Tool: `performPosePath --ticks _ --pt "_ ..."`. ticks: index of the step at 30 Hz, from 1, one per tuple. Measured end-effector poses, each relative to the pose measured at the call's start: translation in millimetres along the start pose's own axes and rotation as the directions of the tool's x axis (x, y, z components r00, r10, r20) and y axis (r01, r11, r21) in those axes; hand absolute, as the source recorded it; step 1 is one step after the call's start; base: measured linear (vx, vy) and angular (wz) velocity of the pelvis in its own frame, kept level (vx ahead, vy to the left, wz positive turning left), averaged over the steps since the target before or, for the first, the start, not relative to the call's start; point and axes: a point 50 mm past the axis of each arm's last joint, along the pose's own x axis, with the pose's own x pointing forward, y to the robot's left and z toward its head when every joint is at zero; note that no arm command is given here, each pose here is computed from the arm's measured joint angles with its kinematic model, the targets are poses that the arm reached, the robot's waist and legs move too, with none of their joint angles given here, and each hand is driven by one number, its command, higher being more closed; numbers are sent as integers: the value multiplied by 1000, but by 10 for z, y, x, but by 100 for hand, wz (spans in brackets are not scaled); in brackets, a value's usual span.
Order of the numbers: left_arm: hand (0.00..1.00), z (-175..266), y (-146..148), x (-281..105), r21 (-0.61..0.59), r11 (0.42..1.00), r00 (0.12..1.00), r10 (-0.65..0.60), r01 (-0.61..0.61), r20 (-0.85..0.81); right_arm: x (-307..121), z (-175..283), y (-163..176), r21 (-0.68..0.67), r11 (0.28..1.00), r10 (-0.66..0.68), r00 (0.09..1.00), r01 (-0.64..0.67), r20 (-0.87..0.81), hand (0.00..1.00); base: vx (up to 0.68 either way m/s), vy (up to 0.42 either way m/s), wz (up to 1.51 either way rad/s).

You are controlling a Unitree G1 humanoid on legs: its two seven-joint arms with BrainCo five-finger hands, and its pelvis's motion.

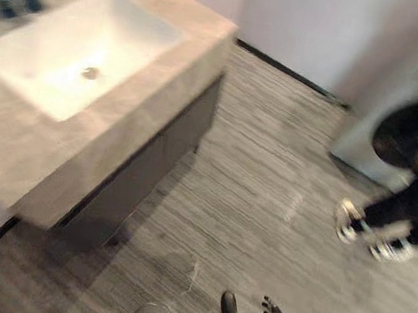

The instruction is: Organize washtable

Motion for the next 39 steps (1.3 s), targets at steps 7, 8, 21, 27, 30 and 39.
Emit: performPosePath --ticks 7,8,21,27,30,39 --pt "0 163 -10 29 -6 1000 999 -4 4 50 -5 -59 72 -21 999 30 999 -30 -27 0 20 56 -212" --pt "0 144 -6 29 -5 1000 999 -4 4 40 -17 -103 56 -25 999 27 999 -28 -42 0 102 -74 -144" --pt "0 -12 108 5 79 997 1000 3 -2 -6 -31 -218 114 -136 986 80 992 -93 -97 0 185 15 -176" --pt "0 89 -124 -16 73 996 998 -57 54 39 -2 -163 -33 -90 995 27 996 -34 -81 0 123 364 -158" --pt "0 193 -80 -1 71 997 996 -28 22 80 -32 -188 47 -34 999 30 997 -33 -77 0 119 486 -93" --pt "0 337 -102 0 95 995 989 -33 20 142 -49 -169 163 49 998 41 997 -38 -69 0 34 270 -77"
